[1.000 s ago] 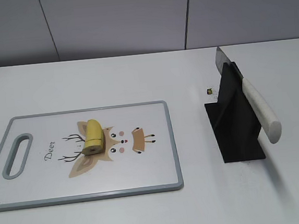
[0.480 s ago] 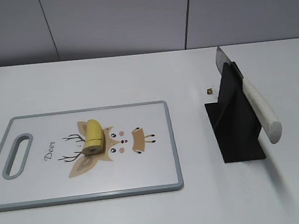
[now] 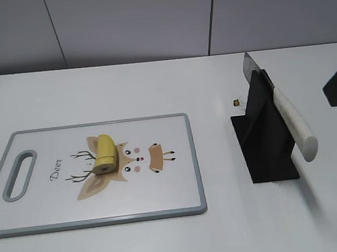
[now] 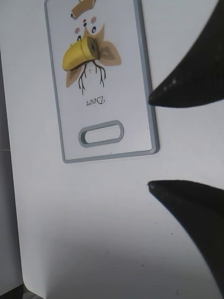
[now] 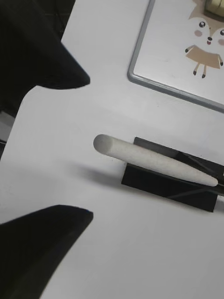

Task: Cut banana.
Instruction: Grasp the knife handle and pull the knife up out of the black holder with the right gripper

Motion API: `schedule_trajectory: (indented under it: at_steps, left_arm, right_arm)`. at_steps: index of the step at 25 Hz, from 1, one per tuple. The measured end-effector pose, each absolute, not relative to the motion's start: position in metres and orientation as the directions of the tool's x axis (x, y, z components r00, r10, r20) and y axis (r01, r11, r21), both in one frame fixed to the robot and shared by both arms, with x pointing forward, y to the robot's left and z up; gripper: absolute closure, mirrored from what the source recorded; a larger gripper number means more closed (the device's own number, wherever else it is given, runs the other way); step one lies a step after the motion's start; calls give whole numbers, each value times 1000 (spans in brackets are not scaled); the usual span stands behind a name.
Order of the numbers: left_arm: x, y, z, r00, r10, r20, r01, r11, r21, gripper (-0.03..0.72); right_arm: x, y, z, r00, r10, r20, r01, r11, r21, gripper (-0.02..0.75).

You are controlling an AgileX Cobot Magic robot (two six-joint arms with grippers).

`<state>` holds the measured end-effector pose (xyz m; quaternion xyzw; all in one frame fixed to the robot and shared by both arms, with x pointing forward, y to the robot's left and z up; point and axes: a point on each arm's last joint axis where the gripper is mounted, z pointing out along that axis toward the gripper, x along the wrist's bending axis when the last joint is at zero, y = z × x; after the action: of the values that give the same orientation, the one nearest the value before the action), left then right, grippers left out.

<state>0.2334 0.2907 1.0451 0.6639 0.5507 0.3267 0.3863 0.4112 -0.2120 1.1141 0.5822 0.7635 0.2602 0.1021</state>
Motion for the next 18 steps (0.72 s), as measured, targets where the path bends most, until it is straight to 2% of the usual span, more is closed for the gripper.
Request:
schedule_trajectory:
  at_steps: [12,18]
  left_arm:
    - [233,291,1045,180,984,8,479,-95,873,198]
    - [233,291,1045,180,984,8,479,-95,873,198]
  right_arm:
    - [470,-185,1059,-183,975,128,959,148,241,154]
    - [487,-181,1030,-154,983,102,980,139,145,190]
